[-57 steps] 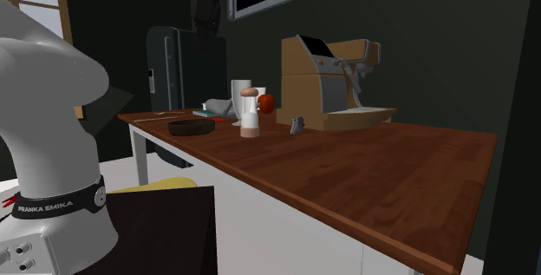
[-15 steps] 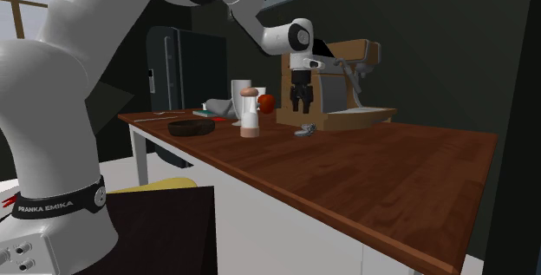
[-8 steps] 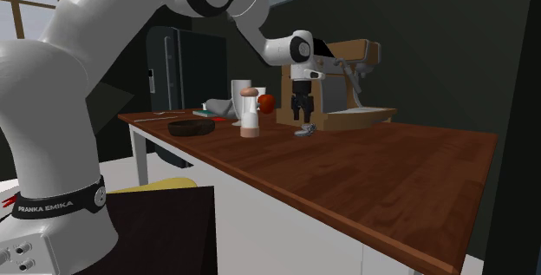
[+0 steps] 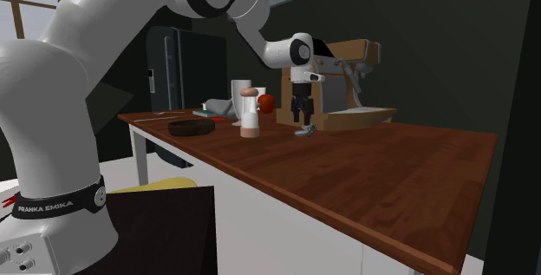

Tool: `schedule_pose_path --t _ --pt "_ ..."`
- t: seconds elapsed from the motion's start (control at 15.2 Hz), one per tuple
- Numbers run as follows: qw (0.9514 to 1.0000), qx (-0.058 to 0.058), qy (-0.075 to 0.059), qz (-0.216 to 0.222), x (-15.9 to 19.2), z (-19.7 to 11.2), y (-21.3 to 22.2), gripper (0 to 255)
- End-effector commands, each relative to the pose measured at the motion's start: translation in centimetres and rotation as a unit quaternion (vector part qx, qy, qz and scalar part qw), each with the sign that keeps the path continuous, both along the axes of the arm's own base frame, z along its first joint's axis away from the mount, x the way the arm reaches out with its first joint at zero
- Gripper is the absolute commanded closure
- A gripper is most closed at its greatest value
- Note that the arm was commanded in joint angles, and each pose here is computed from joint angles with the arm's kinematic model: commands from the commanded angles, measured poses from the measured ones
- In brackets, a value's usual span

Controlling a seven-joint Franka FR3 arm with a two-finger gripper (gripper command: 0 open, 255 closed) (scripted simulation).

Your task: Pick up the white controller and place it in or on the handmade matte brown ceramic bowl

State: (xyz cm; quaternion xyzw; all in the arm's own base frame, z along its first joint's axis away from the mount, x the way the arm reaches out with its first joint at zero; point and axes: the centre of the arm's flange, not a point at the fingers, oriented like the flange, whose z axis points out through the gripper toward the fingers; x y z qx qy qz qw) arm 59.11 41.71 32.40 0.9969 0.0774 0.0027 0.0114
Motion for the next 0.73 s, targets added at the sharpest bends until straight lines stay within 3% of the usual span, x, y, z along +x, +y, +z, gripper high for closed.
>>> schedule_pose_path --t 0.0,0.07,0.66 --pt "1.0000 0.000 0.000 0.000 0.00 0.00 0.00 0" --pt "1.0000 0.000 0.000 0.000 0.00 0.00 0.00 255" --pt "1.0000 0.000 0.000 0.000 0.00 0.00 0.00 255"
